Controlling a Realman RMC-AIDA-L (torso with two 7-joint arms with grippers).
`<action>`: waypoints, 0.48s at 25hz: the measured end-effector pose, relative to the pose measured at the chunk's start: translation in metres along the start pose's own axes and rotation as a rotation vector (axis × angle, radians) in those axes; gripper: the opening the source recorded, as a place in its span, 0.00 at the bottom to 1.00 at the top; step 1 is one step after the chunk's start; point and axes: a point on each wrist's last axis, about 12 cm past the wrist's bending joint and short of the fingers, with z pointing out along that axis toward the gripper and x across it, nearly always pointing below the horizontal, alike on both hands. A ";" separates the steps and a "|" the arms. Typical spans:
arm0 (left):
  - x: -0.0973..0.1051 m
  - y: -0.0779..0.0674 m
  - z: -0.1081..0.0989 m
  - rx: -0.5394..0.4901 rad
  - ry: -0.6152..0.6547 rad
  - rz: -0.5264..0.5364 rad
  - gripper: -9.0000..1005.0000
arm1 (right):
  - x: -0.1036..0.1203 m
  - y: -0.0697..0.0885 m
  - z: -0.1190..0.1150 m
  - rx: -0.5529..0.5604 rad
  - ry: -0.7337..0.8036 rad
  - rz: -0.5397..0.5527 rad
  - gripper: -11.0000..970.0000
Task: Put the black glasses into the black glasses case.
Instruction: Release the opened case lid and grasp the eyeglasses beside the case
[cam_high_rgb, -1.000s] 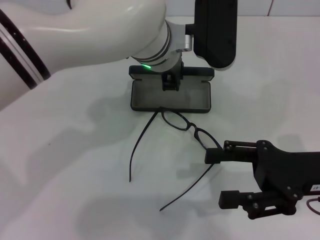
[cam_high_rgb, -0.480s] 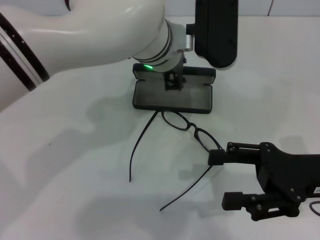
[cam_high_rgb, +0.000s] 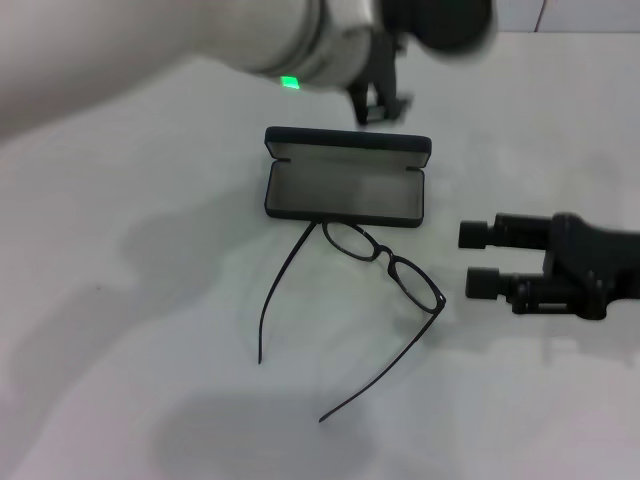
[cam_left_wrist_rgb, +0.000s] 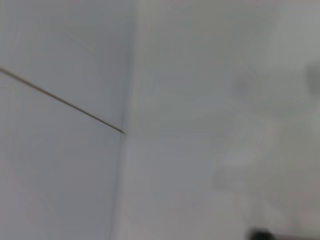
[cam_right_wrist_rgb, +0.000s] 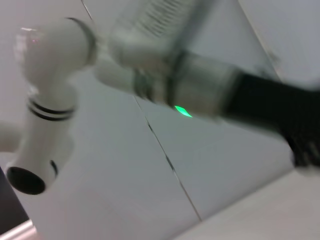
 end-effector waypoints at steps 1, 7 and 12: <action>0.000 0.003 -0.008 -0.027 -0.029 -0.030 0.48 | -0.005 -0.003 -0.001 0.002 0.021 0.001 0.75; 0.023 0.018 -0.057 -0.046 -0.318 -0.353 0.47 | -0.044 -0.035 0.006 0.098 0.190 -0.047 0.67; 0.074 0.015 -0.075 0.033 -0.571 -0.546 0.28 | -0.069 -0.057 0.030 0.155 0.377 -0.065 0.61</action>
